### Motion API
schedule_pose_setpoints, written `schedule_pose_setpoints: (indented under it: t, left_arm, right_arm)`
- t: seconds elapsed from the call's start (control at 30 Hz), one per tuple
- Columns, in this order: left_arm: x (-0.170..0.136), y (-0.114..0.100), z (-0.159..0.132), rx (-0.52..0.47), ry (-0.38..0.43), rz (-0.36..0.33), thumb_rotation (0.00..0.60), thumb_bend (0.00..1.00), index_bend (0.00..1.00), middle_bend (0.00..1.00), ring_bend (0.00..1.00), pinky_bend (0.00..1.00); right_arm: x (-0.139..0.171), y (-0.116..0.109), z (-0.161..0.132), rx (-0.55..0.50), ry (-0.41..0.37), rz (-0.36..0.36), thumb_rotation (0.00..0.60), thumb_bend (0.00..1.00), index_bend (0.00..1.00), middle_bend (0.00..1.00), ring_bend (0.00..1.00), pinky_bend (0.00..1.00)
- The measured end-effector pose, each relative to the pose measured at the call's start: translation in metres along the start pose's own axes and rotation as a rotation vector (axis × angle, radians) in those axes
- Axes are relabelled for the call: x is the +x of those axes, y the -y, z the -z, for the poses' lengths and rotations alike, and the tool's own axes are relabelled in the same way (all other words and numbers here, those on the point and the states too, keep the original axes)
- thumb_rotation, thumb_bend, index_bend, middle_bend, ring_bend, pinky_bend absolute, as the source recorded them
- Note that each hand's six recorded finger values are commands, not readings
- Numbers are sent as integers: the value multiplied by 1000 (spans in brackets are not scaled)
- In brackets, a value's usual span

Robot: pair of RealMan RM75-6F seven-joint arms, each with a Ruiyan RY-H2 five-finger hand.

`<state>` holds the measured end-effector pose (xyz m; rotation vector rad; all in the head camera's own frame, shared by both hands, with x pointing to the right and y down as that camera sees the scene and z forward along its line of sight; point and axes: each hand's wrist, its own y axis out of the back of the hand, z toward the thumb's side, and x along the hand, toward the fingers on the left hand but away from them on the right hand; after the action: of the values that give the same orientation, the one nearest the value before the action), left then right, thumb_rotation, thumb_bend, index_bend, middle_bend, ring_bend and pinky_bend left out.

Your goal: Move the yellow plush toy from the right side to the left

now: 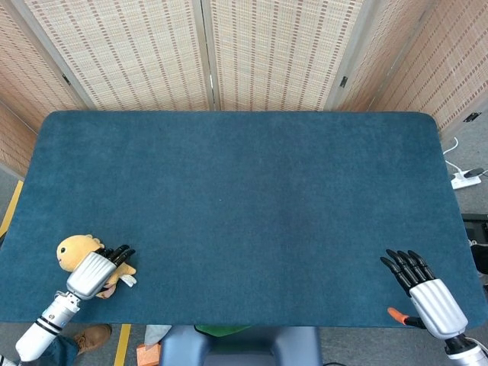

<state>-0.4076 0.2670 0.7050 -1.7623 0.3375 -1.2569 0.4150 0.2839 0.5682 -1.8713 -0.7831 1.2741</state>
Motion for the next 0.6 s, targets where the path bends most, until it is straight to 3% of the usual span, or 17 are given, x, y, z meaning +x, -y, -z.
schedule_pose_setpoints:
  t: [0.17,0.47,0.6]
  left_arm:
    - [-7,-7,-3,-133,-8,21,600,229,0,0,0,86]
    - [-39,-68,-5,-296,-6,-138,600,229,0,0,0,16]
    - [-69,-102,0,-379,-30,-197,600,230,0,0,0,0]
  right_arm:
    - [-1,7,-5,3,-16,-33,600,66,0,0,0,0]
    - [-3,9,-10,-17,-44,-47,600,99,0,0,0,0]
    - [-1,4,-10,-38,-51,-40,600,100,0,0,0,0]
